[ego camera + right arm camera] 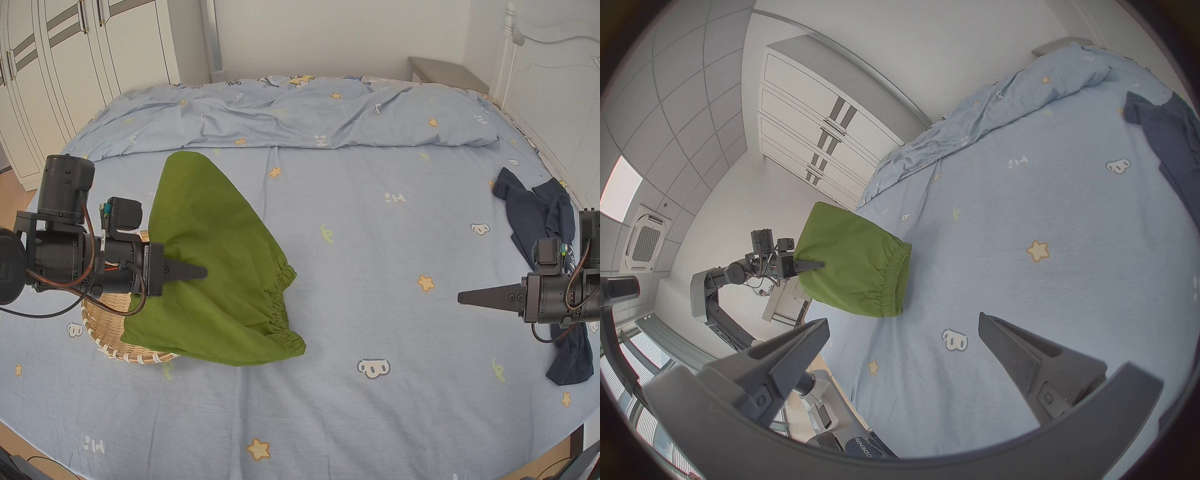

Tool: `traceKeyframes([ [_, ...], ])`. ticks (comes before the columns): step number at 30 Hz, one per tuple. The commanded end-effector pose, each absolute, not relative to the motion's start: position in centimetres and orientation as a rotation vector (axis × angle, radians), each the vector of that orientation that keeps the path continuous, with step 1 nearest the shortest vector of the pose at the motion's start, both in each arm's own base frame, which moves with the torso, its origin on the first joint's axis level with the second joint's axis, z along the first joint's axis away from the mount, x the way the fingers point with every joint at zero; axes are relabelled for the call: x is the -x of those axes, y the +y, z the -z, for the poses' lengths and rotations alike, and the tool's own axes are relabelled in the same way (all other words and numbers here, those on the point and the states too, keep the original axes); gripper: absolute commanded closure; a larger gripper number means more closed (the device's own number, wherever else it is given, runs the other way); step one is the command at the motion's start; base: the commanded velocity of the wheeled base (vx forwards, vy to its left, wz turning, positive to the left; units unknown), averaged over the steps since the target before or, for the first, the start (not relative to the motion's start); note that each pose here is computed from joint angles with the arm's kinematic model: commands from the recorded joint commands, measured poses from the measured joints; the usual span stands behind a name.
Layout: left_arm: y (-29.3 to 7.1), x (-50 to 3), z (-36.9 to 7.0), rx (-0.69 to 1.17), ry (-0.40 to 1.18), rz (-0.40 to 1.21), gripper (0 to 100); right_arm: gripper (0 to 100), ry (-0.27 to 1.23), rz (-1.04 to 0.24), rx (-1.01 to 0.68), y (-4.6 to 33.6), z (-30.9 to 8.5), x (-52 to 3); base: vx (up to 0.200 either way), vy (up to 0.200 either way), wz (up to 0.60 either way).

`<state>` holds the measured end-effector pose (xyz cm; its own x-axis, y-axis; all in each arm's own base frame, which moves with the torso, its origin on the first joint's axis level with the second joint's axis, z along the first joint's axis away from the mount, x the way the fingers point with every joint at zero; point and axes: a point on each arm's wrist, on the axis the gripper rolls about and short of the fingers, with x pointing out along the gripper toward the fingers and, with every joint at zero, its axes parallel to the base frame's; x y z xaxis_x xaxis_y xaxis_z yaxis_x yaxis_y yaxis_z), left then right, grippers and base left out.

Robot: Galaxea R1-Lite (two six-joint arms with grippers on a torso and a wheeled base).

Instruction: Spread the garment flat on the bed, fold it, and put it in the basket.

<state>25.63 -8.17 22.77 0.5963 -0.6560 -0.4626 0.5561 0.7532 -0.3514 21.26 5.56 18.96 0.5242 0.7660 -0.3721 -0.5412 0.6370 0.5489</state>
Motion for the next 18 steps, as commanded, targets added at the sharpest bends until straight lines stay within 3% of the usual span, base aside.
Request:
traceKeyframes([
  [1, -6.6, -24.1, -23.1, 0.124, 0.484, 0.688, 100, 0, 0.627, -0.808, -0.390, 5.5, -19.1, -21.1, 0.000, 0.000, 0.00],
  [9, -3.1, -24.6, -24.0, 0.093, 0.273, 0.579, 100, 0, 0.623, -0.809, -0.389, 5.5, -19.2, -21.0, 0.000, 0.000, 0.00],
  [18, -0.2, -25.5, -22.9, 0.170, 0.319, 0.476, 100, 0, 0.611, -0.812, -0.386, 5.5, -19.5, -20.8, 0.000, 0.000, 0.00],
])
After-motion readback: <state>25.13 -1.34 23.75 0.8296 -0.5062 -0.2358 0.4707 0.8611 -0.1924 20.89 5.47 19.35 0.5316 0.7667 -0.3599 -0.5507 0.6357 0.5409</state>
